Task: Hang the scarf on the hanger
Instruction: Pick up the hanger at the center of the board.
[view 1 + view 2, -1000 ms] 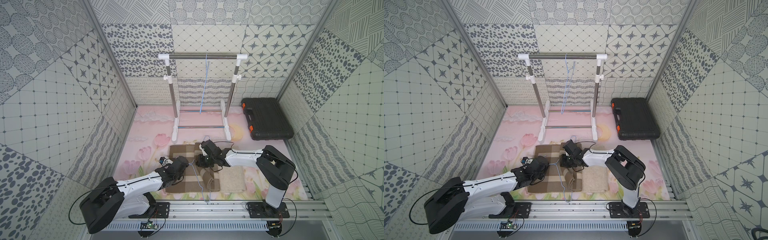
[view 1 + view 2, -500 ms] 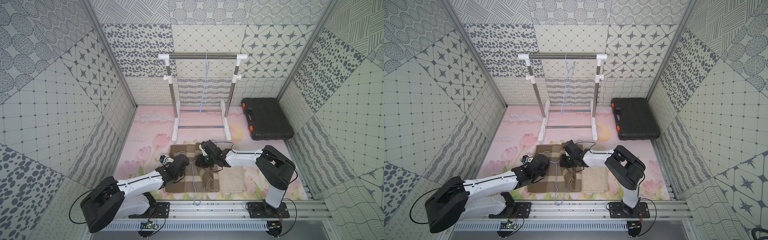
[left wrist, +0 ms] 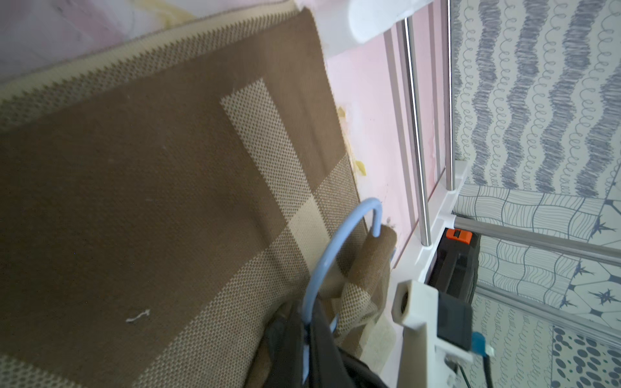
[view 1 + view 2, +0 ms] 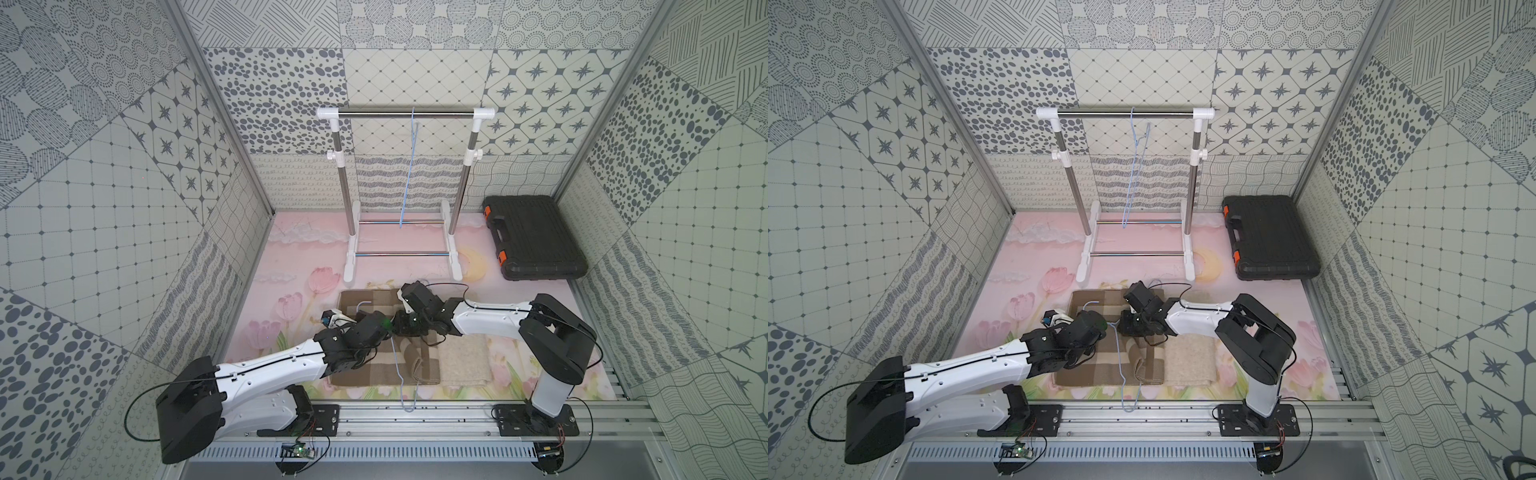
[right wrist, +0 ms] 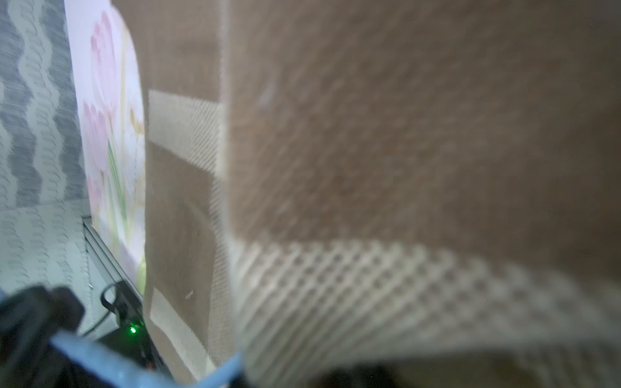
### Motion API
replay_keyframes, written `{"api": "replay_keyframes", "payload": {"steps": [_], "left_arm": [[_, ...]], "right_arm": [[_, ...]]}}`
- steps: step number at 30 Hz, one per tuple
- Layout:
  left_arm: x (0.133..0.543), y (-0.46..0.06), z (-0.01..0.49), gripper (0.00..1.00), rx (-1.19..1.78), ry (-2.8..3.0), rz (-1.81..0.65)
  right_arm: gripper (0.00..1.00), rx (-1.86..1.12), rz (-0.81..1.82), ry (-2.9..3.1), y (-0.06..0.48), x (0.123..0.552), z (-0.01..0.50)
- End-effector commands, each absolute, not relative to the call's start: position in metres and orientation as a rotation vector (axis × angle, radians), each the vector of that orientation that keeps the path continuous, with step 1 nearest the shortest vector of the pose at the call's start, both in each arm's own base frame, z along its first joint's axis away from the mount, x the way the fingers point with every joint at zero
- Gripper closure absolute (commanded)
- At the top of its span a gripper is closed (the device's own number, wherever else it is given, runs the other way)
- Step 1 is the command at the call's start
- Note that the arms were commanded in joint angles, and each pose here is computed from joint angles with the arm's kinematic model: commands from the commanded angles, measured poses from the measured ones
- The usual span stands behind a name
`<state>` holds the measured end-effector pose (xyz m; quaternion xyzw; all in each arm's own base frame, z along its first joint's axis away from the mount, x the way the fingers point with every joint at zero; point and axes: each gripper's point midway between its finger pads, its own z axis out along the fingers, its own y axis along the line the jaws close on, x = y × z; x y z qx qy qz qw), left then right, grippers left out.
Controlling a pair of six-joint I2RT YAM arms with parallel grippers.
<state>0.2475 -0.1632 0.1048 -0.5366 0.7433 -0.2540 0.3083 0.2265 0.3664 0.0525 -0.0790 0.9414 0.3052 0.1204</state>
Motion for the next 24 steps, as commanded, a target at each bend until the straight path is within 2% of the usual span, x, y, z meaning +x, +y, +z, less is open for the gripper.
{"api": "replay_keyframes", "payload": {"steps": [1, 3, 8, 10, 13, 15, 21, 24], "left_arm": [[0.232, -0.142, 0.098, 1.00, -1.462, 1.973, -0.491], [0.231, -0.142, 0.097, 1.00, -1.462, 1.975, -0.489], [0.232, -0.142, 0.099, 1.00, -1.442, 1.978, -0.482], [0.231, -0.142, 0.100, 1.00, -1.440, 1.978, -0.485], [0.233, -0.143, 0.106, 1.00, -1.429, 1.972, -0.502], [0.234, -0.144, 0.110, 1.00, -1.419, 1.967, -0.514], [0.240, -0.156, 0.116, 1.00, -1.398, 1.970, -0.543], [0.242, -0.161, 0.116, 1.00, -1.377, 1.984, -0.539]], "right_arm": [[0.42, -0.259, 0.732, 2.832, 0.335, 0.208, 0.053], [0.34, -0.259, 0.745, 2.795, 0.332, 0.210, 0.072], [0.34, -0.249, 0.749, 2.769, 0.321, 0.206, 0.102], [0.50, -0.253, 0.760, 2.759, 0.316, 0.201, 0.109], [0.87, -0.281, 0.725, 2.827, 0.310, 0.186, 0.087], [1.00, -0.342, 0.686, 2.856, 0.316, 0.179, 0.068], [1.00, -0.413, 0.714, 2.891, 0.357, 0.180, 0.027], [1.00, -0.392, 0.726, 2.865, 0.360, 0.181, 0.035]]}}
